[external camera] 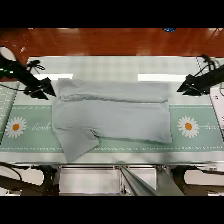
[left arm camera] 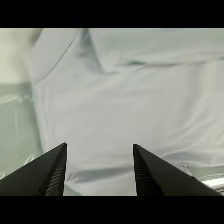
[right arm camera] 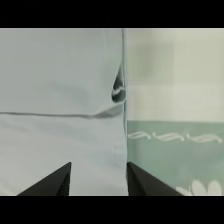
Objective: Fold the shirts.
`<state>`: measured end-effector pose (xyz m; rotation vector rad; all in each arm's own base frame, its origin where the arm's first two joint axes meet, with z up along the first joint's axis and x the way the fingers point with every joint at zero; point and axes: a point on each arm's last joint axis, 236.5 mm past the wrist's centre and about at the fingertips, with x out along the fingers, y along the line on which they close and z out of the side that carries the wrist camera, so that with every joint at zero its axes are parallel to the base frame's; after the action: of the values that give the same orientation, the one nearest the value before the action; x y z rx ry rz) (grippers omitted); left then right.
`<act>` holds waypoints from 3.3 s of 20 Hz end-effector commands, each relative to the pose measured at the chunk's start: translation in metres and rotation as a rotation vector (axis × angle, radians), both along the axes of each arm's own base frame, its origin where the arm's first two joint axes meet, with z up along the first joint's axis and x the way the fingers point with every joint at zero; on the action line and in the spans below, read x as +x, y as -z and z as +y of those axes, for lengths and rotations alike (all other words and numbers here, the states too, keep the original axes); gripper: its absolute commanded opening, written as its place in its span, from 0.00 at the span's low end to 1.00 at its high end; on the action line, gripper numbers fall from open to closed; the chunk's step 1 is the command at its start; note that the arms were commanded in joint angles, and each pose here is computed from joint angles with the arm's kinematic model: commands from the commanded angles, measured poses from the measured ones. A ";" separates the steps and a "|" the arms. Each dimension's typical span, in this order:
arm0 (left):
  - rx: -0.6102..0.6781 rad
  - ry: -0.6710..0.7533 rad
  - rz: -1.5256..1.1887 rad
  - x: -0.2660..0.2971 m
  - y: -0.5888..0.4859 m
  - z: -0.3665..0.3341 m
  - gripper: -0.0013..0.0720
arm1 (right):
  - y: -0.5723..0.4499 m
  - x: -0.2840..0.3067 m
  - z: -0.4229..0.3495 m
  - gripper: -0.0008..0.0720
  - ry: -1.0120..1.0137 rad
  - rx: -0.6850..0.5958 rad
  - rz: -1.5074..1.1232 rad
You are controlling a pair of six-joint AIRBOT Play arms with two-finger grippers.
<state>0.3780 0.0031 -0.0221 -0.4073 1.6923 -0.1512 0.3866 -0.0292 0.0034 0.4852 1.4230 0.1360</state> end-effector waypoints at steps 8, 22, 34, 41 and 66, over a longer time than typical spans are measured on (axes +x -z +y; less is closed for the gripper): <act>-0.135 -0.358 -0.229 -0.108 -0.016 0.020 0.70 | -0.016 -0.096 0.042 0.57 0.129 0.055 -0.238; -0.246 -0.494 -0.059 -0.179 0.072 -0.026 0.70 | -0.011 -0.118 0.073 0.57 0.106 0.166 -0.215; -0.229 -0.287 -0.041 -0.172 0.101 -0.073 0.05 | -0.025 -0.109 0.052 0.57 0.228 0.209 -0.245; -0.250 -0.262 -0.053 -0.161 0.085 -0.073 0.05 | 0.070 -0.222 0.021 0.57 0.333 0.045 0.214; -0.272 -0.193 -0.183 -0.114 0.037 -0.065 0.05 | 0.063 -0.126 0.075 0.04 0.109 0.192 0.036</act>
<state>0.2437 -0.0656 -0.0834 -0.7775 1.4945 -0.2194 0.2439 0.0497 -0.0825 0.8075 1.4674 0.1367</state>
